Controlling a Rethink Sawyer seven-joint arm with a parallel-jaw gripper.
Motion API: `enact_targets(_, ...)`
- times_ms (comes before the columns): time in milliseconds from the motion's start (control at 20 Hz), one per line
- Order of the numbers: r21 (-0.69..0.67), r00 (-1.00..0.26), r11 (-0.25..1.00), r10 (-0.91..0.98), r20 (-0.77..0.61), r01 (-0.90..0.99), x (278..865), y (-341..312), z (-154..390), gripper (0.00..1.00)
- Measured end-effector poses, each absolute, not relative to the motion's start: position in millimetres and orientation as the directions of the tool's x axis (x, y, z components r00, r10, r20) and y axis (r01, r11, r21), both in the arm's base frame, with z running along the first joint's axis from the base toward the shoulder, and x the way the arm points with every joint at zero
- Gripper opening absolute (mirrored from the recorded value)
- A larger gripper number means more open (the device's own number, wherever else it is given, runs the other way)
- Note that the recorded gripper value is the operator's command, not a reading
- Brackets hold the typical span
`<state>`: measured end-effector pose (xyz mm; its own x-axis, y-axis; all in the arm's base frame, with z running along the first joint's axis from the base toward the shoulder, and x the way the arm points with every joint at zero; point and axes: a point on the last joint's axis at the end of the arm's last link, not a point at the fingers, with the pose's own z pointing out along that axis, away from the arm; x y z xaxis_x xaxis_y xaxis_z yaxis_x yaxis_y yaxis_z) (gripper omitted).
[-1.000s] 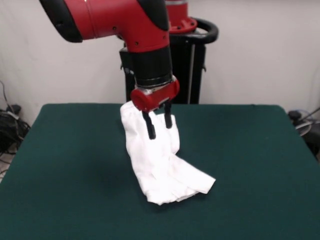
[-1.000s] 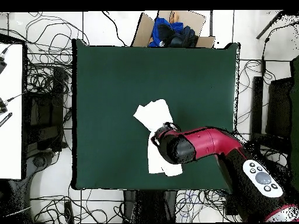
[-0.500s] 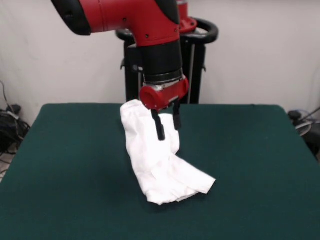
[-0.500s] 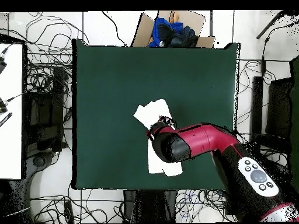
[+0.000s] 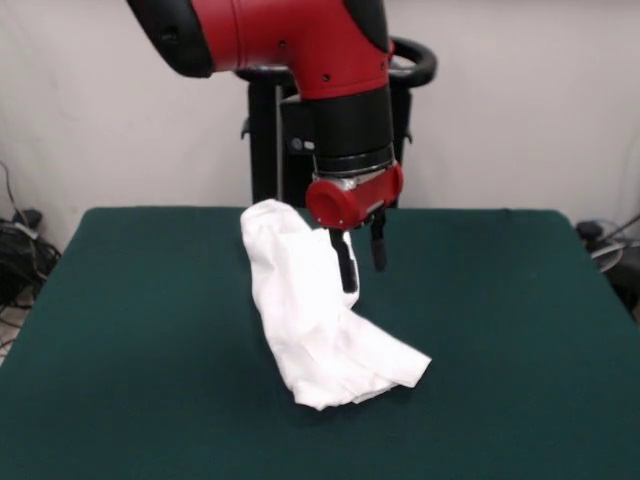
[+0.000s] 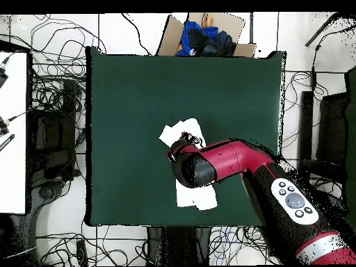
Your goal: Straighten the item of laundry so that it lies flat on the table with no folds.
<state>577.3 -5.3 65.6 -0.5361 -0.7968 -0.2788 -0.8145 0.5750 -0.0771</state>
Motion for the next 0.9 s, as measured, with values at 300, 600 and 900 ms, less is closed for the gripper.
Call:
enact_targets(300, -0.072, -0.545, 0.586, -0.786, -0.293, -0.807, 587.4, -4.5, 57.3, 1.00)
enact_targets(600, -0.071, -0.551, 0.595, -0.777, -0.303, -0.800, 595.2, -4.1, 53.8, 1.00)
enact_targets(900, -0.056, -0.570, 0.617, -0.754, -0.326, -0.785, 607.0, -0.7, 52.6, 1.00)
